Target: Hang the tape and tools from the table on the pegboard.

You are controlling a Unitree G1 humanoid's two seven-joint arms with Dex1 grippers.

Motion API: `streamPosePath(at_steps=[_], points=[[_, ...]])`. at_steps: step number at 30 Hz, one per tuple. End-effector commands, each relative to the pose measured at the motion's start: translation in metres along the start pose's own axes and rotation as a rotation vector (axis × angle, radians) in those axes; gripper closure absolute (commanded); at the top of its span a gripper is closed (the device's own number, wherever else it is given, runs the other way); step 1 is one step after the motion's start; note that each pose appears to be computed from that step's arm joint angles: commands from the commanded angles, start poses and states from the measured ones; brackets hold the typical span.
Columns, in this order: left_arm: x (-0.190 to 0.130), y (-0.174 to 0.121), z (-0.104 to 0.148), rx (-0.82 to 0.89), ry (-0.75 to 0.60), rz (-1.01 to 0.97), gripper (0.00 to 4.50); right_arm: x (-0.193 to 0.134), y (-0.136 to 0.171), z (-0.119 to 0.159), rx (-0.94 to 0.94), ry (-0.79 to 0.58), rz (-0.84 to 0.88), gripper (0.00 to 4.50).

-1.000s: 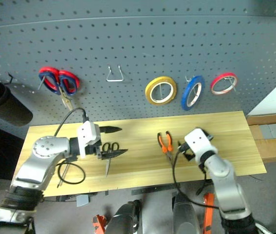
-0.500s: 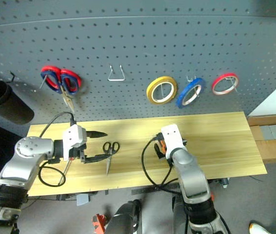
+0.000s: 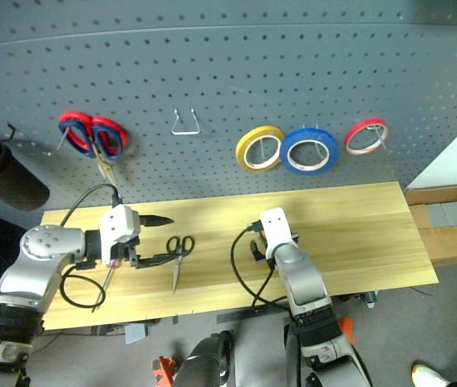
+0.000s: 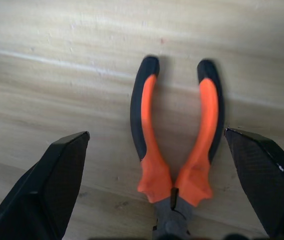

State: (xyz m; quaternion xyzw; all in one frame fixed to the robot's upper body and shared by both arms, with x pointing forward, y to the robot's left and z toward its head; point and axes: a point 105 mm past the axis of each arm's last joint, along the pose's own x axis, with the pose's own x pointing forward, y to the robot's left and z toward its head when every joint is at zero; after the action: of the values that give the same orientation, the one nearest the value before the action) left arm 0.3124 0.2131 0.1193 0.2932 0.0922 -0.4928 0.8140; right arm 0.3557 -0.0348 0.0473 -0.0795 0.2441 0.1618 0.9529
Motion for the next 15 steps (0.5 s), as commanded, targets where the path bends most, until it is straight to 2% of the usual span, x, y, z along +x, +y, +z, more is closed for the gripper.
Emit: streamPosePath(at_steps=[1,11,14,15], points=[[-0.007,0.004,0.007,0.036,-0.011,0.025,0.2,0.005,-0.004,0.006,0.019,-0.025,-0.007,0.02],[-0.005,0.003,0.008,0.04,-0.024,0.028,0.2,0.021,-0.006,-0.009,0.007,0.031,0.003,0.02],[-0.004,0.001,0.009,0.007,-0.055,0.047,0.2,0.024,-0.005,-0.014,-0.001,0.045,0.004,0.62],[-0.002,-0.002,0.009,-0.015,-0.071,0.053,0.2,0.024,-0.005,-0.016,-0.004,0.049,0.005,0.96]])
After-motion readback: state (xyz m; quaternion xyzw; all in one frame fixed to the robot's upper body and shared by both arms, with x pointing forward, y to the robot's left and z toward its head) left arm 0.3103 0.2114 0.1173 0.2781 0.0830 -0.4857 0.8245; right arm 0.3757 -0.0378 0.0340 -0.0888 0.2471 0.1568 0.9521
